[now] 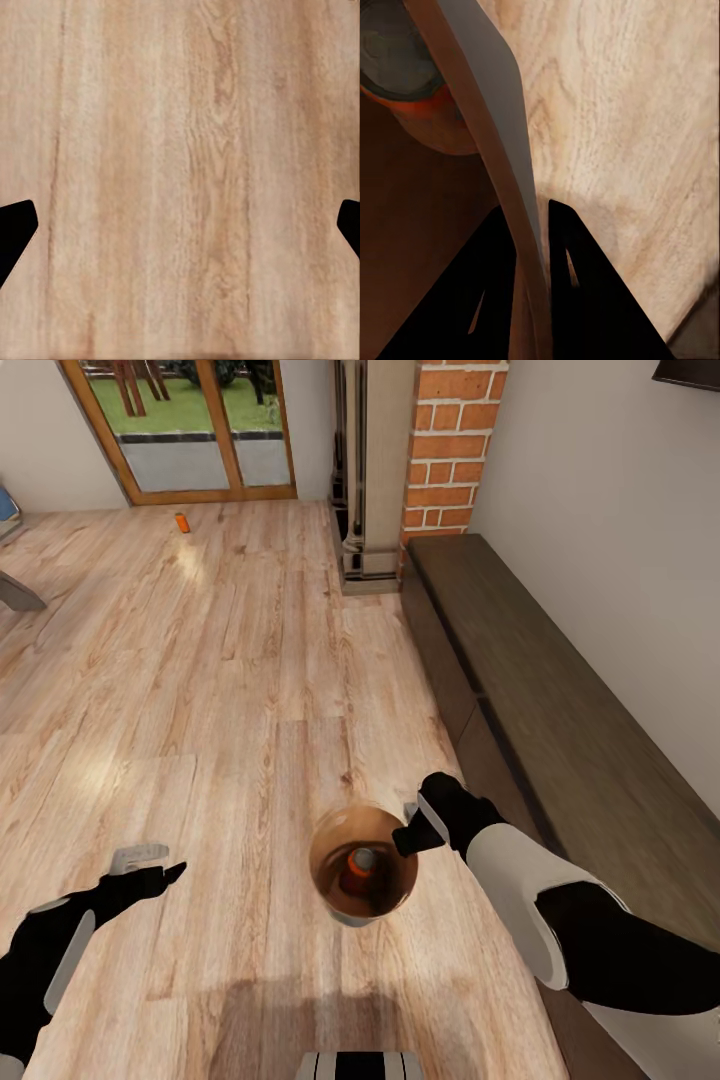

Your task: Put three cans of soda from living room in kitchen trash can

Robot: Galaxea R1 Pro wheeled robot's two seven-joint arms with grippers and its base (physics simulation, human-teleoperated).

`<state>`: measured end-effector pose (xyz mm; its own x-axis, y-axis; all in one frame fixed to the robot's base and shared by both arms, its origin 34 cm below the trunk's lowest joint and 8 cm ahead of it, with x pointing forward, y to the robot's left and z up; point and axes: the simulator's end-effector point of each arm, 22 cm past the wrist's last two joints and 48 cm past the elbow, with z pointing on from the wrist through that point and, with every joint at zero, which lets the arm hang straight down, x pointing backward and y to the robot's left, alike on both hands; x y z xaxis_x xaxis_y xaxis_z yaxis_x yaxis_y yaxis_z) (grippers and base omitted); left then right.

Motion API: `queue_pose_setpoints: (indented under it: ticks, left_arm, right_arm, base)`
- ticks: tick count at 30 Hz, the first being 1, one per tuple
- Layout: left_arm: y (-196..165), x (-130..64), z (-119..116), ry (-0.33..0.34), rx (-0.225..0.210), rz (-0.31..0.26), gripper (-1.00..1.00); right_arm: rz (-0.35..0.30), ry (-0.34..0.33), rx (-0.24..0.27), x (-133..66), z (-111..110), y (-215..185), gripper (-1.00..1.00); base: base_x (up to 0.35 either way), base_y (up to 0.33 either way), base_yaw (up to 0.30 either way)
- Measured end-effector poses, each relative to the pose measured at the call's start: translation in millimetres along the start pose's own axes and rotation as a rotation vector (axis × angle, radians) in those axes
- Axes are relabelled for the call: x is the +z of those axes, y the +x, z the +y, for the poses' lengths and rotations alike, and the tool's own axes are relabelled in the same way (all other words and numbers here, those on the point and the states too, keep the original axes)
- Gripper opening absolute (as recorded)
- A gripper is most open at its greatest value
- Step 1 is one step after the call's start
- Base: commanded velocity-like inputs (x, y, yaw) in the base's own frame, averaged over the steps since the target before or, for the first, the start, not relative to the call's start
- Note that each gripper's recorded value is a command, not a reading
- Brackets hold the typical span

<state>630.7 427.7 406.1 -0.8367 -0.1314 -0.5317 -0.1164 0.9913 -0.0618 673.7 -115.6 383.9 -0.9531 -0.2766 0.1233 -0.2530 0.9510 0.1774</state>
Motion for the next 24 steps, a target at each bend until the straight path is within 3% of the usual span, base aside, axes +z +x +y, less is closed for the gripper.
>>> queue_pose_setpoints:
  ticks: [4, 8, 12, 13, 16, 24]
  left_arm:
    - [1, 3.7, -1, 0.002, 0.004, -0.03, 1.0]
    - [14, 2.9, -2, 0.005, 0.007, -0.037, 1.0]
    - [24, 0.7, -2, 0.009, 0.007, -0.041, 1.0]
    - [39, -2.3, 0, 0.007, 0.011, -0.025, 1.0]
    - [47, -3.7, 0, 0.005, 0.015, -0.017, 1.0]
    - [63, -5.9, -1, 0.005, 0.019, -0.006, 1.0]
  right_arm:
    - [0.004, 0.076, -0.024, 10.8, -15, 11, -1.0]
    - [-0.053, 0.043, -0.008, 22.1, -7, 8, -1.0]
    - [-0.057, 0.065, -0.022, 33.5, -12, 18, -1.0]
    - [-0.096, 0.053, -0.014, 45.2, -14, 22, -1.0]
    - [-0.11, 0.048, -0.009, 54.5, -18, 30, -1.0]
    - [-0.123, 0.046, -0.011, 57.7, -21, 33, -1.0]
  base:
    - [0.0, 0.0, 0.0]
    - [0.0, 0.0, 0.0]
    - [0.0, 0.0, 0.0]
    - [0.0, 0.0, 0.0]
    - [0.0, 0.0, 0.0]
    - [0.0, 0.0, 0.002]
